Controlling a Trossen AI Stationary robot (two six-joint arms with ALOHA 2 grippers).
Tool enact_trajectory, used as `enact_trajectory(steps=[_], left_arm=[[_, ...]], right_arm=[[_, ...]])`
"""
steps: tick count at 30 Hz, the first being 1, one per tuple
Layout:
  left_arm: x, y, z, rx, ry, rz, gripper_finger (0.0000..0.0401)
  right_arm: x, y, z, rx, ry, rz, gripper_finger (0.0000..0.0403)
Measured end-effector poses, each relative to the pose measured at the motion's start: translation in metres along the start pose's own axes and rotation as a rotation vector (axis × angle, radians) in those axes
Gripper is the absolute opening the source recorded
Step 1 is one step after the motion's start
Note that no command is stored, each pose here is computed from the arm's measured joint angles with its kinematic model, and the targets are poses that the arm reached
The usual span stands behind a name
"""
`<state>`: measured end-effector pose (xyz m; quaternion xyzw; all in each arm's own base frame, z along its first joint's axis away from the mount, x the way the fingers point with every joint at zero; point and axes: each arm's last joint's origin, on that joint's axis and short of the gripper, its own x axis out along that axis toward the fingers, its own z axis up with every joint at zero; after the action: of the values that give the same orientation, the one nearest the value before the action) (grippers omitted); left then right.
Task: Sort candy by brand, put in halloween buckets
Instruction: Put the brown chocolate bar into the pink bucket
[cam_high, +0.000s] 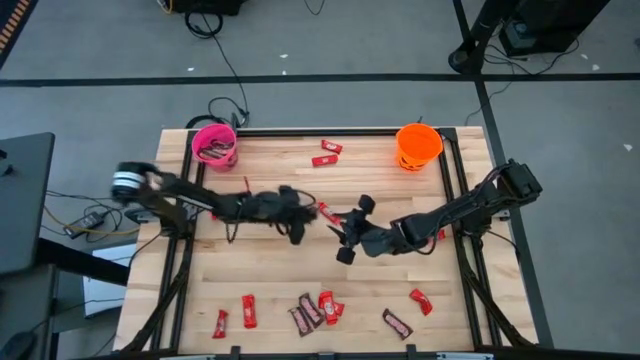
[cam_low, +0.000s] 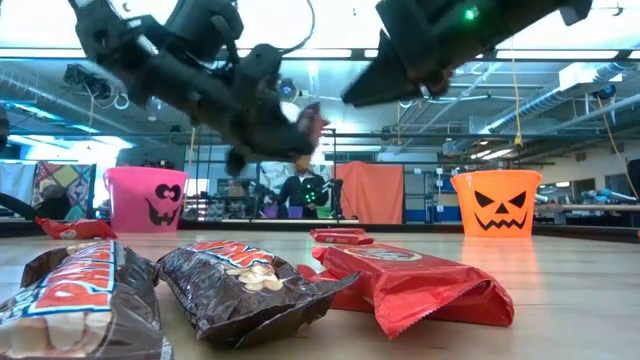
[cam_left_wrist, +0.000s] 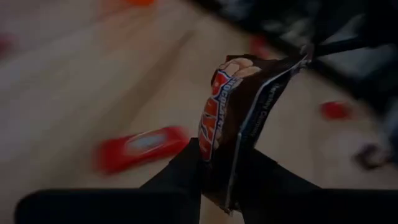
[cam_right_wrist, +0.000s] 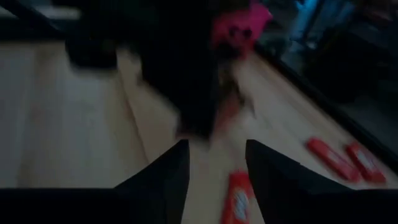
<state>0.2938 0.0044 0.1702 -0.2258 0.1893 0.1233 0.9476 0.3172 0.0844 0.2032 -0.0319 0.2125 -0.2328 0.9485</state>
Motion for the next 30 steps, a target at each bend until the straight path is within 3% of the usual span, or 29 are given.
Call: enact_trajectory(steps=[6, 10, 18, 24, 30], left_arm=[[-0.060, 0.034, 0.019, 0.020, 0.116, 0.418, 0.0080], [-0.098, 0.058, 0.028, -0.044, 0.113, 0.653, 0.0079], [-0.143, 0.086, 0.049, -0.209, 0.040, 0.833, 0.0079], [-0.157, 0.097, 0.066, -0.193, 0.045, 1.011, 0.0086], [-0.158, 0.115, 0.066, -0.211, 0.113, 1.102, 0.0114]], right_arm=[[-0.003, -0.001, -0.026, 0.108, 0.079, 0.010, 0.0173], [-0.004, -0.003, -0.041, 0.191, 0.088, 0.070, 0.0173], [-0.004, -0.007, -0.057, 0.197, 0.089, 0.105, 0.0173], [-0.002, -0.013, -0.065, 0.214, 0.106, 0.085, 0.0172], [0.001, -0.023, -0.072, 0.195, 0.108, 0.012, 0.0171]])
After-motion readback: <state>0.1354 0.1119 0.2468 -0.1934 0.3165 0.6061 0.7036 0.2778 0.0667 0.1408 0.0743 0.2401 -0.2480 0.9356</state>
